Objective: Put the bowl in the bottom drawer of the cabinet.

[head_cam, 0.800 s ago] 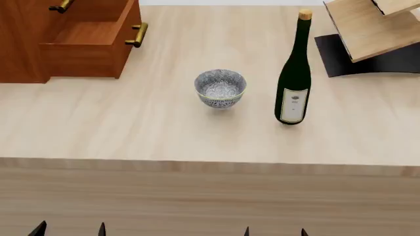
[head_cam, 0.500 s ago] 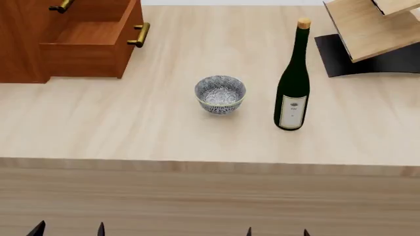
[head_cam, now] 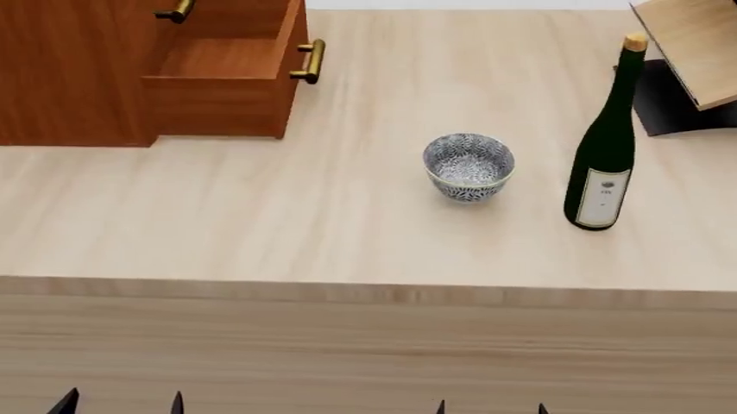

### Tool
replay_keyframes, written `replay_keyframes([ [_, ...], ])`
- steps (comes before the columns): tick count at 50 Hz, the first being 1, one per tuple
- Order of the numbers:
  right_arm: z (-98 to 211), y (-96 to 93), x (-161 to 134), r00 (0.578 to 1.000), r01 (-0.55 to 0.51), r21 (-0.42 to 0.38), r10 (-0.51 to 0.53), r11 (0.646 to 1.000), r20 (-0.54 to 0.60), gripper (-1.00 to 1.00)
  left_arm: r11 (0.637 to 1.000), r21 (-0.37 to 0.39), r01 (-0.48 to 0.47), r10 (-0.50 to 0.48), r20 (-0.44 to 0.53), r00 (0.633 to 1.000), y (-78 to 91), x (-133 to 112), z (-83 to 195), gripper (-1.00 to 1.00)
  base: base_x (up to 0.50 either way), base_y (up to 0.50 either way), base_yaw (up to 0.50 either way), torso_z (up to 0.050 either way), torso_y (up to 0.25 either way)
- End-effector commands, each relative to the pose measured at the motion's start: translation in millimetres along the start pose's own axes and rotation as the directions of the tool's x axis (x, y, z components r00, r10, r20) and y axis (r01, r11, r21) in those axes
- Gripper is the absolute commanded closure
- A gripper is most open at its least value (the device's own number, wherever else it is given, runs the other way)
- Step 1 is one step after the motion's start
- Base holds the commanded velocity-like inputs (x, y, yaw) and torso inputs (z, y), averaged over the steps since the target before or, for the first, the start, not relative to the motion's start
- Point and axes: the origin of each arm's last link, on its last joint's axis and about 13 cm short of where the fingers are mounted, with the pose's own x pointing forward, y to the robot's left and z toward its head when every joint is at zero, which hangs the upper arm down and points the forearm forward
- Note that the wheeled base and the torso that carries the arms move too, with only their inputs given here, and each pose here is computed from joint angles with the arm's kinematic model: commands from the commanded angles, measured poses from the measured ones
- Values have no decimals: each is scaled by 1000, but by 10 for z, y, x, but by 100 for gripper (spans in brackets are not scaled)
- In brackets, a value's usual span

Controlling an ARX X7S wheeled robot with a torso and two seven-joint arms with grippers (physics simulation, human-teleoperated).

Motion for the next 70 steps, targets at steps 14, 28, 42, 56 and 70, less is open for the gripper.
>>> replay_keyframes([
  [14,50,22,-30,1000,-1,-8,1,1000,11,-100,1000,1,-22,22,-5,1000,19,-1,8,-100,0,500,0,0,0],
  [28,69,25,-27,1000,3,6,-3,1000,7,-100,1000,18,-16,16,5,1000,17,-11,44,-100,0,500,0,0,0],
  [42,219,23,-48,999,17,-19,-16,1000,37,-100,998,49,-43,41,33,999,19,-38,159,-100,0,68,0,34,0],
  [56,354,22,-13,998,23,-30,-21,999,60,-100,998,46,-36,33,66,997,38,-230,334,-100,0,0,0,50,0],
  [70,501,13,39,996,34,-52,-29,998,87,-100,998,52,-27,23,69,997,64,-328,391,-100,0,0,0,50,0],
])
